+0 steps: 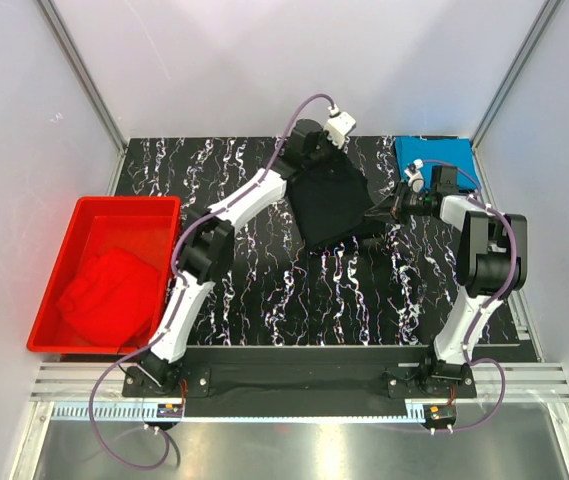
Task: Fold and stack the t-shirts
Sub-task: Fold the tshirt
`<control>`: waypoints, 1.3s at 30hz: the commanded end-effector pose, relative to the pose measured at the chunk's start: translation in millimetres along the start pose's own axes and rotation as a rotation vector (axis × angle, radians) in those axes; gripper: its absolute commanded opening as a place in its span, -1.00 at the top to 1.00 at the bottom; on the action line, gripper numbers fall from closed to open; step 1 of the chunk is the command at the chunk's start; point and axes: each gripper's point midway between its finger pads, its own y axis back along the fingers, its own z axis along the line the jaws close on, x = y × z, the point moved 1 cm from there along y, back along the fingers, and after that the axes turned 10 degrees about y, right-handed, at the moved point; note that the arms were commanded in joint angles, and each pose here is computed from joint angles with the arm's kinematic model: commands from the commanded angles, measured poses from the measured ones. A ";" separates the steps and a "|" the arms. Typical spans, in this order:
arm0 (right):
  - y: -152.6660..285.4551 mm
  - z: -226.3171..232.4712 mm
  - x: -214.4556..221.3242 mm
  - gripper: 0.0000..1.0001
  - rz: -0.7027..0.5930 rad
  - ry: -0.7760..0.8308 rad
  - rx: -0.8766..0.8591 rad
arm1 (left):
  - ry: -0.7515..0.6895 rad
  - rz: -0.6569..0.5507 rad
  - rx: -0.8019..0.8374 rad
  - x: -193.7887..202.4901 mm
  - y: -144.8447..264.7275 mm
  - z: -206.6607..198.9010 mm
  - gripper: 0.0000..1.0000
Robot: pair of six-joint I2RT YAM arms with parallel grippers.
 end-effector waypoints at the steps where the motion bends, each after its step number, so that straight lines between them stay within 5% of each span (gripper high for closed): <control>1: 4.1 -6.8 6.4 1.00 0.011 0.017 0.019 | -0.044 -0.209 0.041 -61.3 -7.6 -23.4 1.00; 18: 21.0 -39.9 30.3 1.00 -0.018 -0.117 0.159 | 0.019 -0.325 0.233 -38.3 -51.6 -77.1 1.00; 35: 29.8 -57.5 32.1 0.96 -0.006 -0.148 0.210 | 0.192 -0.512 0.202 -34.5 -75.0 -66.7 0.99; 37: 29.2 -61.8 33.7 0.93 -0.007 -0.164 0.229 | 0.236 -0.518 0.179 -28.1 -80.6 -62.8 0.83; 38: 29.2 -62.7 33.8 0.91 -0.006 -0.168 0.234 | 0.241 -0.537 0.155 -35.2 -79.2 -58.7 0.62; 39: 29.0 -63.9 33.6 0.84 -0.008 -0.174 0.240 | 0.244 -0.549 0.141 -39.0 -77.6 -55.3 0.19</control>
